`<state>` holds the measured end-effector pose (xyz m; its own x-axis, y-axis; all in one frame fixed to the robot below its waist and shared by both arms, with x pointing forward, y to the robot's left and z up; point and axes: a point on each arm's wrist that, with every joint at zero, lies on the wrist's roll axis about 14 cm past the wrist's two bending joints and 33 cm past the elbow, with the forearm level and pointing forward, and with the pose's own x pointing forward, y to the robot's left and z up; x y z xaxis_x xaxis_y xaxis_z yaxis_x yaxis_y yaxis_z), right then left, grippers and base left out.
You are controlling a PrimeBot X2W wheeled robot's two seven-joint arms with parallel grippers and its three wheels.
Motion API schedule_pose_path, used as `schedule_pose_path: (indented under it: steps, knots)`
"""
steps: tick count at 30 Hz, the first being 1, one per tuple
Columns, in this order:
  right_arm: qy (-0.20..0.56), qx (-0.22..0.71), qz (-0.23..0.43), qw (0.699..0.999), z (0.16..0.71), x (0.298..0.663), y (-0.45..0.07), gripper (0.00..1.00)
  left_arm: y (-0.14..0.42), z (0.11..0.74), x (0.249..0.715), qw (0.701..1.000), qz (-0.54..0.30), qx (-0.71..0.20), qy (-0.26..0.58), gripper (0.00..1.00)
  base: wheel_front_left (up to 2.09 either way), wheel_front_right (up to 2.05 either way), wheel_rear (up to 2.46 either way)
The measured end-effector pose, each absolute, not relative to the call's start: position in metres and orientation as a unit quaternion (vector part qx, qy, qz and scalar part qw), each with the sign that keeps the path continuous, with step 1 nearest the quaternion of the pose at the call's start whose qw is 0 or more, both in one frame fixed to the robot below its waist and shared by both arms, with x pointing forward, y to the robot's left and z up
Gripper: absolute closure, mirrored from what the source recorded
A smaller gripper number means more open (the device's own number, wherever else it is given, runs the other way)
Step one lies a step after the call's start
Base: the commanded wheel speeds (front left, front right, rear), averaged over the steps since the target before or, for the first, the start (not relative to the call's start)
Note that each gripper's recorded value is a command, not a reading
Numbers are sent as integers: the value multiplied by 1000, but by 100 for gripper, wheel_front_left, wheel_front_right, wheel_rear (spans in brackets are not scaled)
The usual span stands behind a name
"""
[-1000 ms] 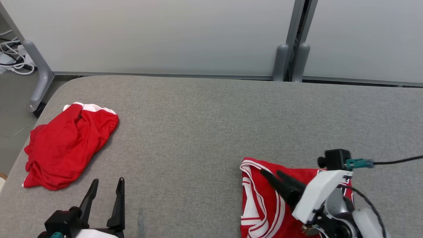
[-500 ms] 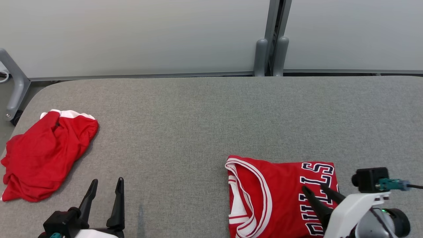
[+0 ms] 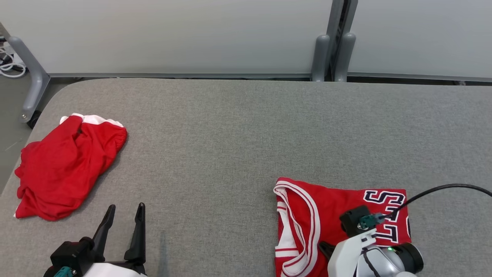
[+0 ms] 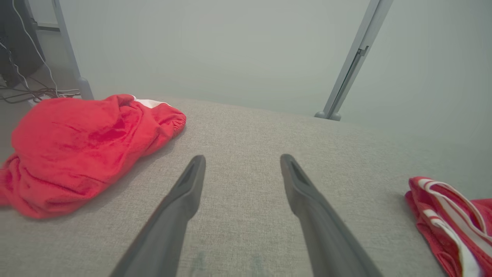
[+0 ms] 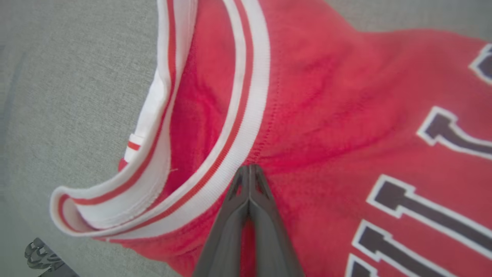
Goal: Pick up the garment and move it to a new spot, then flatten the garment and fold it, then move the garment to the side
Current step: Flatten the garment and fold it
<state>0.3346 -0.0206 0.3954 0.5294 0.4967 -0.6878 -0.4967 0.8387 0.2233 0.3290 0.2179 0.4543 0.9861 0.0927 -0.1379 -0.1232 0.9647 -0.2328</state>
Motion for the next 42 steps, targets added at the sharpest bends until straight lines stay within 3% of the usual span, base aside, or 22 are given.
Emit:
schedule_pose_path:
  steps: [7, 24, 26, 27, 33, 42]
  knots:
    - [391, 4, 344, 853, 389, 330, 19, 100, 228, 453, 323, 988, 72, -124, 63, 0, 0, 0, 0]
    - [370, 25, 400, 838, 398, 313, 54, 100, 224, 461, 328, 989, 69, -126, 46, 0, 0, 0, 0]
    - [359, 67, 406, 838, 409, 309, 60, 53, 224, 463, 328, 989, 67, -125, 43, 0, 0, 0, 0]
    - [348, 90, 408, 839, 417, 310, 63, 0, 224, 464, 327, 989, 68, -125, 41, 0, 0, 0, 0]
    - [269, 167, 382, 868, 473, 332, 46, 0, 226, 467, 320, 989, 68, -124, 36, 0, 0, 0, 0]
    - [128, 192, 248, 941, 530, 355, -50, 0, 221, 485, 321, 991, 54, -122, 6, 0, 0, 0, 0]
